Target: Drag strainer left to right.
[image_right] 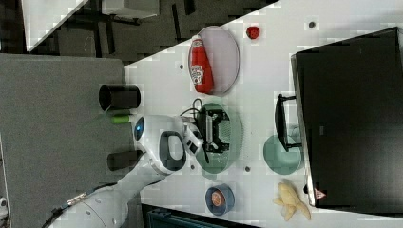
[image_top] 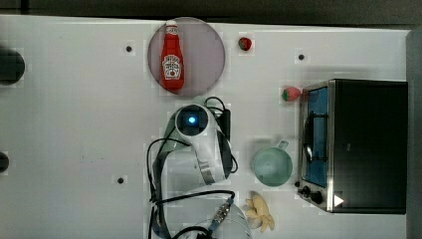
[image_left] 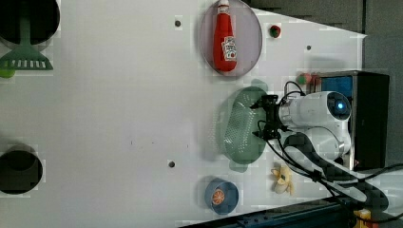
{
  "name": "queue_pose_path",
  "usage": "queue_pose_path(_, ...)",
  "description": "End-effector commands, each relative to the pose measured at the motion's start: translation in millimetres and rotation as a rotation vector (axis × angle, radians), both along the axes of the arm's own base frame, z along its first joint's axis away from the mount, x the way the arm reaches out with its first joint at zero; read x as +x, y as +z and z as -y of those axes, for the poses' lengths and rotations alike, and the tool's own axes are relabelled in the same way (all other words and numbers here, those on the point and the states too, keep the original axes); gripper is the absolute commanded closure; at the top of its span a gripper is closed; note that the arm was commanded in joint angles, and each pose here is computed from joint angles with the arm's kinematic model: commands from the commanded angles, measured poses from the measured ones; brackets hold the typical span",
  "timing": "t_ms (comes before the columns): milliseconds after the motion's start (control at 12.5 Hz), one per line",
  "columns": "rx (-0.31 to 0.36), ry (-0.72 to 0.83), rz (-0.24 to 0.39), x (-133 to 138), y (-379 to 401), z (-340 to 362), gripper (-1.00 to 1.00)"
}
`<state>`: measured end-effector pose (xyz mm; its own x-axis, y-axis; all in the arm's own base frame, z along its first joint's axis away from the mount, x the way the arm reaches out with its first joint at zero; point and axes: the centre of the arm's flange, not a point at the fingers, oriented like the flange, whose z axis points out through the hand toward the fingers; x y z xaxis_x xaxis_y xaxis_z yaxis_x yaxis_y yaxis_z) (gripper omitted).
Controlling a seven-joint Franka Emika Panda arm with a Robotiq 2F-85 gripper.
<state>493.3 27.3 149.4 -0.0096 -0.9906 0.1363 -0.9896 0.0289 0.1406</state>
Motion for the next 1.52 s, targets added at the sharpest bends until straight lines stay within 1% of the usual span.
queue_pose_path(80, -0.004, 0.052, -0.007, 5, 7, 33, -1.0)
queue_pose_path(320, -0.01, 0.086, -0.009, 5, 7, 63, -1.0)
queue_pose_path(560, -0.025, 0.058, -0.007, 4, 8, 88, -1.0)
queue_pose_path(800, -0.028, 0.052, -0.007, 3, 8, 93, -1.0)
queue_pose_path(880, -0.022, 0.076, -0.003, 5, 11, 84, -1.0)
queue_pose_path(1040, -0.001, 0.187, 0.025, 10, 34, 65, -1.0)
queue_pose_path(1280, 0.015, 0.406, 0.073, 11, 106, 42, -1.0)
queue_pose_path(1360, 0.021, 0.457, 0.084, 10, 138, 38, -1.0)
queue_pose_path(1440, 0.038, 0.476, 0.081, 4, 170, 38, -1.0)
queue_pose_path(1520, 0.07, 0.491, 0.079, -5, 204, 39, -1.0)
